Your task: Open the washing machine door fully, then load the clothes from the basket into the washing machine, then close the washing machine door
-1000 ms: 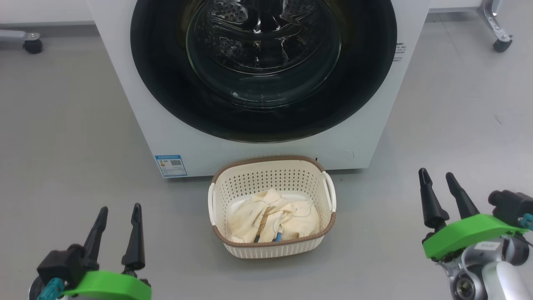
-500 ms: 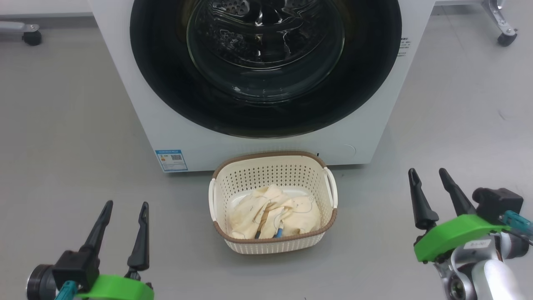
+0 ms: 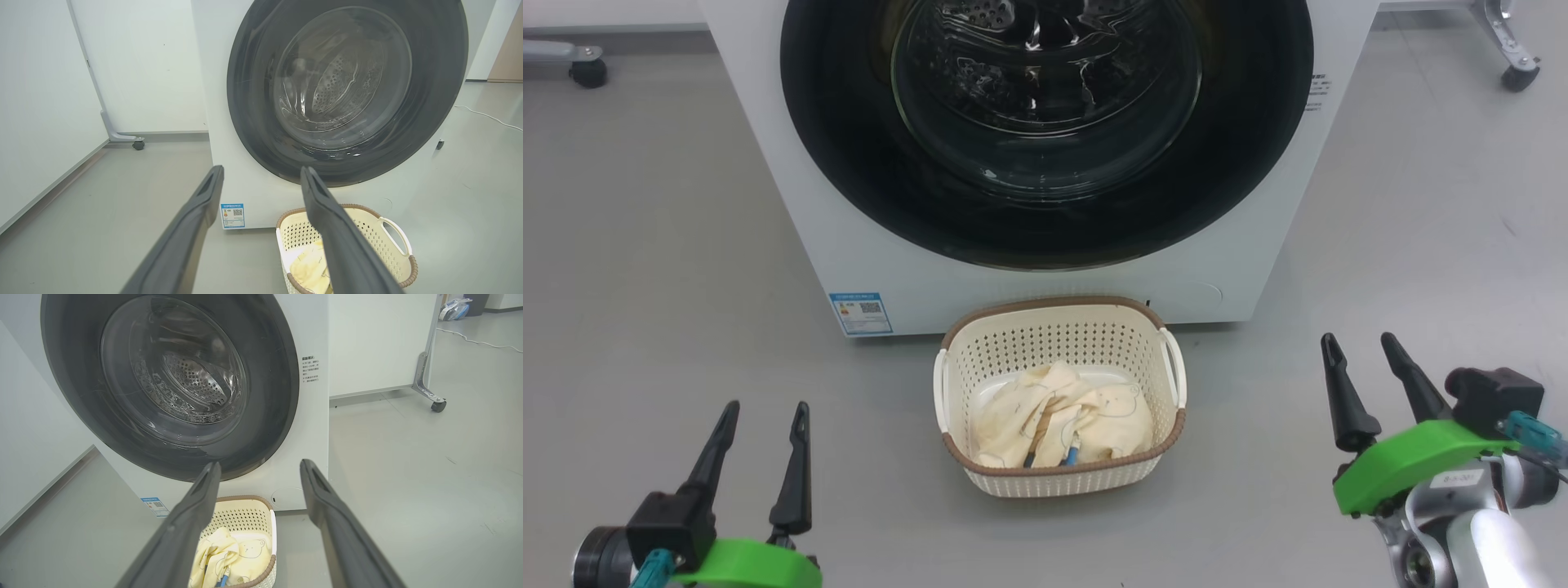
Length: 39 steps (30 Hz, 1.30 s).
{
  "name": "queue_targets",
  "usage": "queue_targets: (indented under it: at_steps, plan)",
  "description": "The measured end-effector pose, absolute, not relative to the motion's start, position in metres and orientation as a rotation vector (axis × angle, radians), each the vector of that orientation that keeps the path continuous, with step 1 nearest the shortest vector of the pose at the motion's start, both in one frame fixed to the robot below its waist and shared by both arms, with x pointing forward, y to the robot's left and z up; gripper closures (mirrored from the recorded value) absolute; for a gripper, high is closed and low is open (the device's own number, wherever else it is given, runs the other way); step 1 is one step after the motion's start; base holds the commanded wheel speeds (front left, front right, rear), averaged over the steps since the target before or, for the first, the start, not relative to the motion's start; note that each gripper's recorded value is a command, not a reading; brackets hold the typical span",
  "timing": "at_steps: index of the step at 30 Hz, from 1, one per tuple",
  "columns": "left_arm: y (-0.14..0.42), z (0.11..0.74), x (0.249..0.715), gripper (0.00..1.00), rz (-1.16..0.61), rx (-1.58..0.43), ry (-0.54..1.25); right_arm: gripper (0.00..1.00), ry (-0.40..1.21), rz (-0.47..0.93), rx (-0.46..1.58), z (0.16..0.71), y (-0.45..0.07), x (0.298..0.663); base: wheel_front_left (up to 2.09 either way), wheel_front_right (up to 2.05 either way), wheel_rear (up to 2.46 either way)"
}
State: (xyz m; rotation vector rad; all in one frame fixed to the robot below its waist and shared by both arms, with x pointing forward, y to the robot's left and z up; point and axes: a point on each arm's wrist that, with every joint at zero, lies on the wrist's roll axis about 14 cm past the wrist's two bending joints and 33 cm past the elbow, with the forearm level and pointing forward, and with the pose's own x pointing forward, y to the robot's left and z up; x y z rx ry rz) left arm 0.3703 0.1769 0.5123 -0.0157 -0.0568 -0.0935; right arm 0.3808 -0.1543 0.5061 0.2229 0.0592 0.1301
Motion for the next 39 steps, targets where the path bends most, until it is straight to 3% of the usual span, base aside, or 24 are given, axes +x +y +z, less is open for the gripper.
queue_targets:
  at_steps: [27, 39]
  plan:
    - [0.1811, 0.5158, 0.372, 0.0, -0.069, -0.039, -0.071, 0.0, 0.042, 0.116, 0.224, 0.5088, -0.1591, 0.3791, 0.02, 0.02, -0.04]
    - [0.1813, 0.5146, 0.3713, 0.0, -0.08, -0.032, -0.066, 0.0, 0.032, 0.112, 0.227, 0.5102, -0.1602, 0.379, 0.76, 0.76, -1.52]
